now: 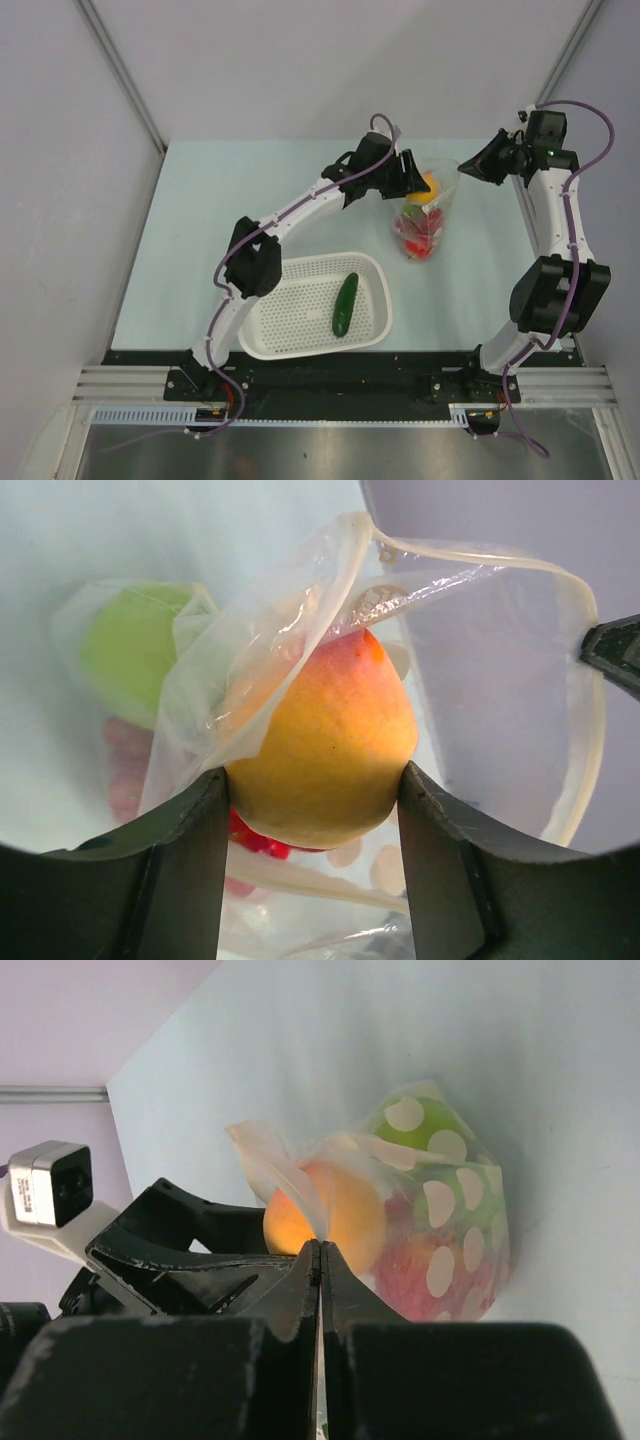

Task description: Open the zip-top bag and remove the fake food

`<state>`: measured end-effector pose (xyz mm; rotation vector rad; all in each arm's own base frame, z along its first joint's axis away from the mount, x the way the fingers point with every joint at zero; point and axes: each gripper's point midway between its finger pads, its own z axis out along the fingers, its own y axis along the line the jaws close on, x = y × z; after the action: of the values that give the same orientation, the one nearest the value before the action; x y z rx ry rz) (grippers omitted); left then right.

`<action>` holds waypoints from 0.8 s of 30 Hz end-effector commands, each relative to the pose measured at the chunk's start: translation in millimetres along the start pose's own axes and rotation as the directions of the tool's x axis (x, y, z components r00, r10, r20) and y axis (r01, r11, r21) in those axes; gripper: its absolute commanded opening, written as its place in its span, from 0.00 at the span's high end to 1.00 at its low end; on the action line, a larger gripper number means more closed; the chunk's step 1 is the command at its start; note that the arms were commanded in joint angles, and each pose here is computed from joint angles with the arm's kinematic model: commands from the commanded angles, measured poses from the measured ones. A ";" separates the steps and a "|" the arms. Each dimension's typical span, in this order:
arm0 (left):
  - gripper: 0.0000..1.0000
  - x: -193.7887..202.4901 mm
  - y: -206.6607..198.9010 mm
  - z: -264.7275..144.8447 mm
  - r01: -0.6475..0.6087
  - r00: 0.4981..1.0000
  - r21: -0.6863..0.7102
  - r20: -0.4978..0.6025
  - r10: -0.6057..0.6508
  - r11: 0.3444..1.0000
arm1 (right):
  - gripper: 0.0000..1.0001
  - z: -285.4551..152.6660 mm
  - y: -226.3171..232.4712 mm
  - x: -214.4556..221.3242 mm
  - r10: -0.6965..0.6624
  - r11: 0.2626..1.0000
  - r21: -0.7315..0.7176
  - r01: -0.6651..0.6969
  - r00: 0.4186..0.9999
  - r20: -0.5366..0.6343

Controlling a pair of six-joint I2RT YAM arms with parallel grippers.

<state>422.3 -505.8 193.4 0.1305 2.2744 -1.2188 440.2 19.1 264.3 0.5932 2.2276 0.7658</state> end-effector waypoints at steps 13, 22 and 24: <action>0.12 -37.8 -83.9 -73.4 -0.420 0.894 -0.006 0.166 0.415 0.907 | 1.00 -9.8 26.6 3.3 -0.045 0.998 -0.036 0.046 0.999 0.009; 0.59 -45.5 -84.9 -64.9 -0.452 0.872 -0.012 0.203 0.445 0.892 | 1.00 -16.4 31.1 2.8 -0.062 0.997 -0.036 0.063 0.998 0.007; 0.64 -53.4 -83.8 -65.0 -0.464 0.861 -0.031 0.220 0.459 0.885 | 1.00 -17.4 32.4 3.1 -0.070 0.997 -0.039 0.070 0.998 0.007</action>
<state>398.5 -496.4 269.2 0.4840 2.0269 -0.9735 433.5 37.3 264.4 0.5618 2.2690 0.7835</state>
